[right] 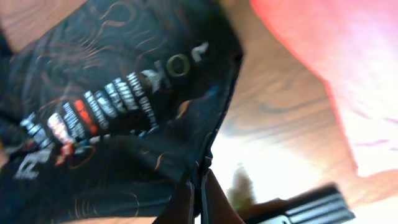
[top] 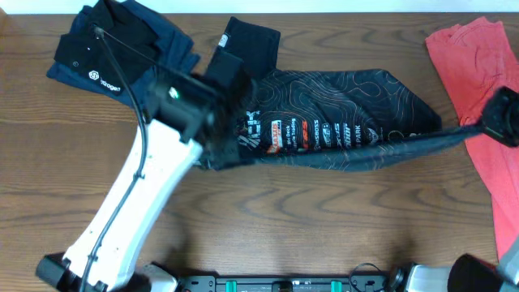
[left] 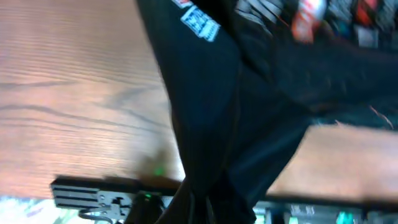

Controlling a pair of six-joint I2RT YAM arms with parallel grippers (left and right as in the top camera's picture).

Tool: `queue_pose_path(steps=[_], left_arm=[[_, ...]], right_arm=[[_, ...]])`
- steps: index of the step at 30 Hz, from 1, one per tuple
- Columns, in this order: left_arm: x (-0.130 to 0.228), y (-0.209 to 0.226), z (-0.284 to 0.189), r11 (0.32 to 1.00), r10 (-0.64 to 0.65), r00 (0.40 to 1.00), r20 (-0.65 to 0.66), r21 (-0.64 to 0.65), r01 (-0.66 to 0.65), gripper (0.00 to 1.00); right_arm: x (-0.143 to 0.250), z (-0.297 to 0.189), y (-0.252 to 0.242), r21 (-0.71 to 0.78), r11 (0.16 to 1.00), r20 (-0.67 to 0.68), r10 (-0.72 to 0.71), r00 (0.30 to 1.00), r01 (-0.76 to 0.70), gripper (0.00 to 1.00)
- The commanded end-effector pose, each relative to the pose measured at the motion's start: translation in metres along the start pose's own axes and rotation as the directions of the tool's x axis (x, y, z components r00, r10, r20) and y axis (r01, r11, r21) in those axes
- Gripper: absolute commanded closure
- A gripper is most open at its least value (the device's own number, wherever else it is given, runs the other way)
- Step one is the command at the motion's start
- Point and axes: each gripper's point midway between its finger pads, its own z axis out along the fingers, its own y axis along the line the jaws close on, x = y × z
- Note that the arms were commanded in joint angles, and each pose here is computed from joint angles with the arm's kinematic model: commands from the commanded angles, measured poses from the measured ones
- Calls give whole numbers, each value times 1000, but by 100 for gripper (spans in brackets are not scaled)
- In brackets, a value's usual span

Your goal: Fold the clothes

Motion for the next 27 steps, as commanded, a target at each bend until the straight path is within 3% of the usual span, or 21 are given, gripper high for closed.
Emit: queue_pose_path(steps=[1, 10, 20, 21, 22, 23, 24, 25, 27], left_arm=[[38, -18, 16, 999, 50, 991, -127, 0, -50, 94], [85, -23, 71, 989, 56, 964, -259, -117, -89, 94], [115, 6, 63, 971, -13, 933, -359, -228, -74, 94], [119, 5, 61, 975, -5, 930, -366, -209, -77, 85], [121, 3, 60, 978, 2, 929, -370, -194, -80, 60], [125, 2, 58, 981, 17, 927, -374, -175, -89, 53], [127, 1, 57, 982, 25, 928, -372, -163, -92, 49], [129, 1, 55, 984, 30, 929, -370, -155, -93, 46], [132, -1, 52, 987, 41, 930, -365, -132, -95, 32]], right_arm=[[0, -4, -23, 87, 993, 25, 79, 997, -81, 99], [12, -3, -37, 147, 982, -9, 118, 993, -115, 98], [44, 15, -61, 261, 951, -43, 180, 983, -163, 98], [47, 15, -61, 261, 951, -43, 180, 983, -163, 96], [50, 16, -62, 261, 951, -45, 180, 983, -163, 91], [53, 16, -62, 262, 951, -47, 180, 982, -162, 85], [55, 16, -63, 263, 952, -51, 176, 983, -157, 62], [57, 17, -63, 263, 952, -56, 174, 983, -153, 48], [58, 18, -62, 260, 953, -62, 175, 983, -153, 30]])
